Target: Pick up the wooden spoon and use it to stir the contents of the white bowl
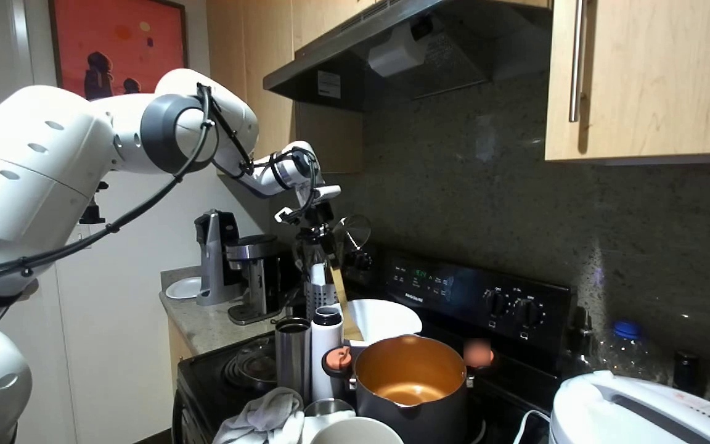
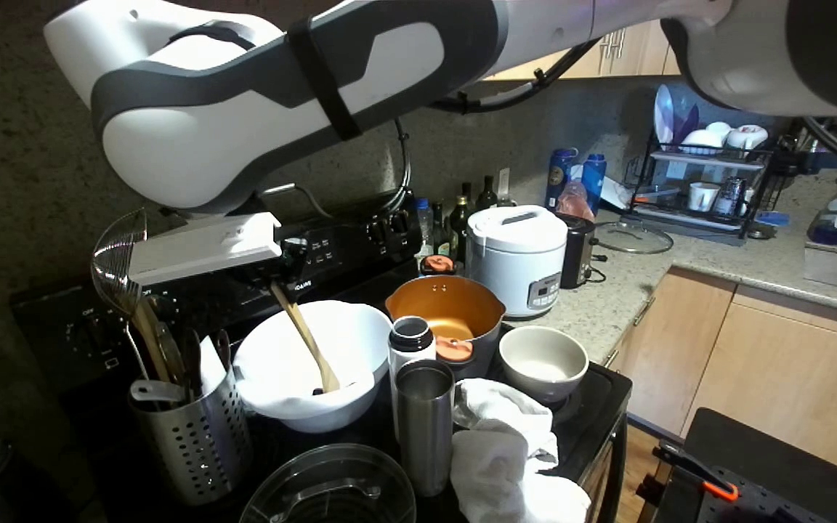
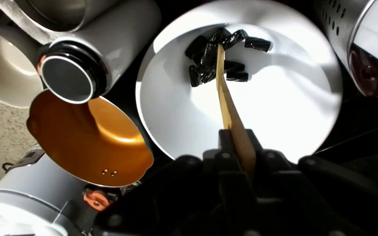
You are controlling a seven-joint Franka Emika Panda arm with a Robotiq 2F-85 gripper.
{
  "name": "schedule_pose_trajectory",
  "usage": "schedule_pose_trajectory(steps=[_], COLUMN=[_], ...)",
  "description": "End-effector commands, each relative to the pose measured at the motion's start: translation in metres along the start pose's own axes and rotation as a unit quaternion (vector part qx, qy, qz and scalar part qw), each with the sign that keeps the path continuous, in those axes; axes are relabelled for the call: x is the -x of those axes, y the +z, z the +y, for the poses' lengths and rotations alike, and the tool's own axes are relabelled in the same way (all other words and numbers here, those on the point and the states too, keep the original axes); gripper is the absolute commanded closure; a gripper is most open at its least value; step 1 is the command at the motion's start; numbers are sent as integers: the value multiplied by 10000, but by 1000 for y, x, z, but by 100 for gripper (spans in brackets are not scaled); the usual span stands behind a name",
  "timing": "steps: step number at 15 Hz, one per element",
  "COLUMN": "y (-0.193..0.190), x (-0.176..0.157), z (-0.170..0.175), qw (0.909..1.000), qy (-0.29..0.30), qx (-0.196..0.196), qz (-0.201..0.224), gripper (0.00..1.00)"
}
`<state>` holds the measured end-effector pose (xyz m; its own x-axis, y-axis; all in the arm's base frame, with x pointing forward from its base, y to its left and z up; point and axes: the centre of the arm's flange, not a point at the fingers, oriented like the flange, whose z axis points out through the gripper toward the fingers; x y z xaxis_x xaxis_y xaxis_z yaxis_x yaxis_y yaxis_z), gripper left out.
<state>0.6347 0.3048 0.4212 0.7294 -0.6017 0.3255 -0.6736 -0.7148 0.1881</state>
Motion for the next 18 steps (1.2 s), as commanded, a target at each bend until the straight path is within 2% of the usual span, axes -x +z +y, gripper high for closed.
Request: schedule_pose_trajectory(steps=[1, 4, 8, 13, 18], y=[-2, -3, -6, -9, -6], x=[-6, -9, -8, -5, 2], z=[0, 4, 6, 2, -5], qw=[9989, 9971, 9963, 9970, 9991], qy=[-270, -524, -491, -396, -113], qx=[133, 375, 696, 589, 227], qz=[-360, -416, -95, 323, 327], gripper=[95, 95, 95, 95, 95])
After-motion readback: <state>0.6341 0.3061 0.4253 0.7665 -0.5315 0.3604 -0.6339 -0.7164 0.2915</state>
